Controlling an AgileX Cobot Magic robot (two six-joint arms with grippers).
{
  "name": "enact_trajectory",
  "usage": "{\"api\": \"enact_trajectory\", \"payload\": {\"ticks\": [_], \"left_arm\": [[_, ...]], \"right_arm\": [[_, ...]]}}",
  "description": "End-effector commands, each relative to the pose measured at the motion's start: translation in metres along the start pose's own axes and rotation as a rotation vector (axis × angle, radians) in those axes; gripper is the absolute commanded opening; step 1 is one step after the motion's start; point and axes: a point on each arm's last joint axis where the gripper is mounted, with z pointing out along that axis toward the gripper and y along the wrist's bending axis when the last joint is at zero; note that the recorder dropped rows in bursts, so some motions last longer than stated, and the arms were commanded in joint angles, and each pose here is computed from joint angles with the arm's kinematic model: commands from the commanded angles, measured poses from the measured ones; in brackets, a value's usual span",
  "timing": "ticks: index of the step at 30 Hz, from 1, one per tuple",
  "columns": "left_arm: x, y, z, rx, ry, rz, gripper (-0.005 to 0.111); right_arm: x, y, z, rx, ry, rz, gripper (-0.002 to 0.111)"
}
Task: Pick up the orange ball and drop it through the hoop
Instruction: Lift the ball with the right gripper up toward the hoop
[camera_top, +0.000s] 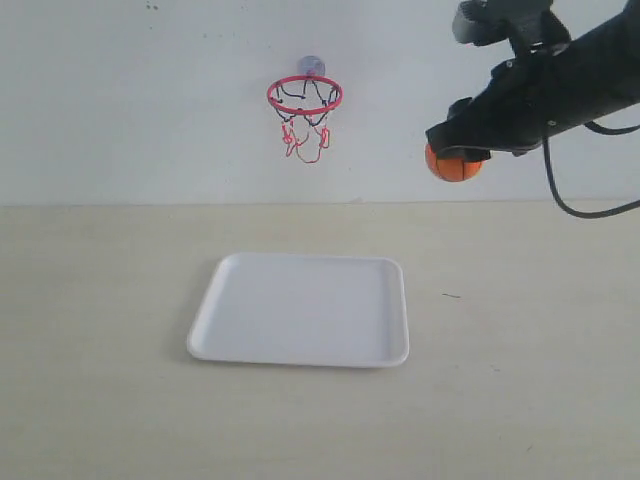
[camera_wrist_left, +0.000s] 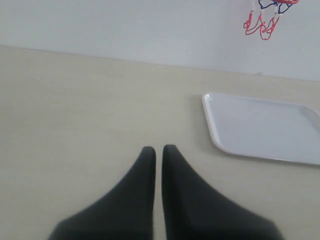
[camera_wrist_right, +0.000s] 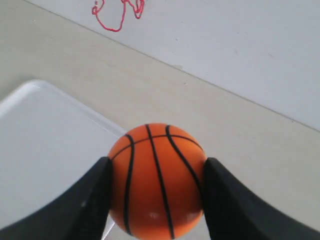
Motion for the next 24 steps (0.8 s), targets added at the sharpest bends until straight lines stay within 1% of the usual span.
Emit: {"api": "enact_trajectory", "payload": {"ticks": [1, 3, 8, 11, 13, 14, 15, 16, 17, 21, 24], "left_arm": [[-0.002, 0.0, 0.0, 0.0, -0.013, -0.006, 0.004], [-0.002, 0.0, 0.0, 0.0, -0.013, -0.006, 0.004], [-0.002, 0.0, 0.0, 0.0, -0.013, -0.006, 0.004], [-0.002, 0.0, 0.0, 0.0, -0.013, -0.006, 0.004], [-0.002, 0.0, 0.0, 0.0, -0.013, -0.006, 0.004], [-0.002, 0.0, 0.0, 0.0, -0.013, -0.006, 0.004], [-0.002, 0.0, 0.0, 0.0, -0.013, -0.006, 0.004], [-0.002, 0.0, 0.0, 0.0, -0.013, -0.006, 0.004], [-0.002, 0.0, 0.0, 0.0, -0.013, -0.006, 0.004], [-0.002, 0.0, 0.0, 0.0, -0.013, -0.006, 0.004], [-0.002, 0.0, 0.0, 0.0, -0.013, -0.006, 0.004]], "right_arm": [[0.003, -0.015, 0.015, -0.07, -0.067, -0.011, 0.0], [-0.002, -0.019, 0.025, -0.132, -0.128, 0.007, 0.0], [-0.026, -0.031, 0.057, -0.375, -0.266, 0.089, 0.0], [-0.042, -0.041, 0.079, -0.441, -0.339, 0.127, 0.0], [-0.05, -0.044, 0.09, -0.468, -0.389, 0.108, 0.0], [-0.057, -0.045, 0.092, -0.495, -0.431, 0.088, 0.0], [-0.064, -0.044, 0.096, -0.559, -0.505, 0.089, 0.0], [-0.069, -0.045, 0.096, -0.578, -0.546, 0.074, 0.0], [-0.077, -0.046, 0.096, -0.569, -0.594, 0.035, 0.0], [-0.089, -0.044, 0.112, -0.475, -0.634, -0.026, 0.0], [-0.091, -0.031, 0.135, -0.482, -0.647, -0.047, 0.0]]}}
